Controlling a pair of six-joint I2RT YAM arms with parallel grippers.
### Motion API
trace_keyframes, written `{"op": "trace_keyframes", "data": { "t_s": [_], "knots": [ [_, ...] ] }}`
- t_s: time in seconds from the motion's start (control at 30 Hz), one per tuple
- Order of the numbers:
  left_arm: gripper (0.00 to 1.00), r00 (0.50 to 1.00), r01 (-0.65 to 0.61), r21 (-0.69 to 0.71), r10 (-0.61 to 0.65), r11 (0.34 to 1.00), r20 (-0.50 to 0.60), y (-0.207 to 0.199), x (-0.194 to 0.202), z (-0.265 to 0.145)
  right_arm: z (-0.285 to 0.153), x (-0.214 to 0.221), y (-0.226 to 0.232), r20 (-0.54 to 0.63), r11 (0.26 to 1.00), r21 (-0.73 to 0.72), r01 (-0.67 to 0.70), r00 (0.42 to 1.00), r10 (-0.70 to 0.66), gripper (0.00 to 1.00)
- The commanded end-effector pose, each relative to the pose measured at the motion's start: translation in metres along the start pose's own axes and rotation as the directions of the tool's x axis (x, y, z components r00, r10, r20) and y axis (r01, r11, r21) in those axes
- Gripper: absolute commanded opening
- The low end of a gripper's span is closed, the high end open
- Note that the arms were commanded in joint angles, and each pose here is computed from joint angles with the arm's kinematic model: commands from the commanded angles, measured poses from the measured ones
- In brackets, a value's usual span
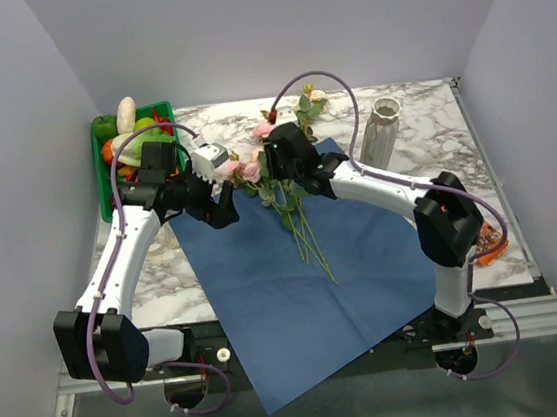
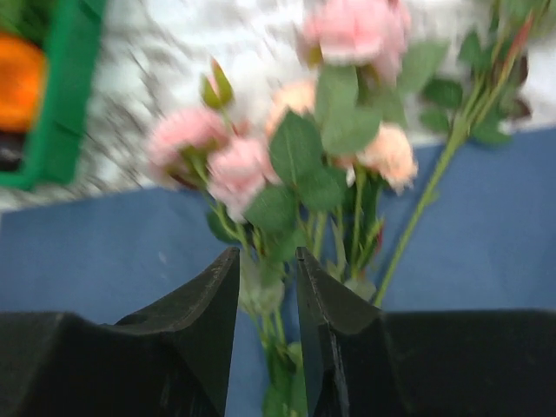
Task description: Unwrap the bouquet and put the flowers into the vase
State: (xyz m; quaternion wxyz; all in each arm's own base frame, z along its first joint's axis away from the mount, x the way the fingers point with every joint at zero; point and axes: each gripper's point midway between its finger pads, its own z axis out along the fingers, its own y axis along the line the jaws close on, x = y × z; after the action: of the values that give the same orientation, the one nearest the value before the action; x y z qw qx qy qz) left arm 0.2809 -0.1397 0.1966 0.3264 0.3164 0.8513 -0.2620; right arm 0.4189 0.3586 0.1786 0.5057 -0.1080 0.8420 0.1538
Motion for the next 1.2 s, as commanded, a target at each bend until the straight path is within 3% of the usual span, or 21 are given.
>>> {"op": "trace_keyframes", "data": {
  "t_s": [0.0,0.23,0.77,1.0,1.17],
  "knots": [
    [0.99,1.0,-0.017,-0.025,0.017,1.0,-0.026,0.004,0.011,-0.002,0.008,0.085,-0.02,-0.284,0.997,0.059,0.042,0.958,-0.023,0.41],
    [0.99,0.999,-0.022,-0.029,0.022,0.999,-0.032,0.004,0.014,-0.003,0.019,0.114,-0.021,-0.388,0.998,0.051,0.023,0.922,-0.001,0.4],
    [0.99,0.999,-0.043,-0.035,0.042,0.998,-0.033,0.003,0.015,-0.006,0.05,0.136,-0.029,-0.431,0.998,0.059,-0.008,0.902,0.033,0.35],
    [0.99,0.998,-0.045,-0.029,0.044,0.999,-0.039,0.002,0.014,-0.008,0.042,0.108,-0.024,-0.381,0.999,0.031,-0.028,0.924,0.038,0.14],
    [0.99,0.998,-0.045,-0.031,0.044,0.999,-0.037,0.003,0.013,-0.008,0.017,0.056,-0.004,-0.221,0.992,-0.074,-0.103,0.972,0.085,0.05]
  ]
}}
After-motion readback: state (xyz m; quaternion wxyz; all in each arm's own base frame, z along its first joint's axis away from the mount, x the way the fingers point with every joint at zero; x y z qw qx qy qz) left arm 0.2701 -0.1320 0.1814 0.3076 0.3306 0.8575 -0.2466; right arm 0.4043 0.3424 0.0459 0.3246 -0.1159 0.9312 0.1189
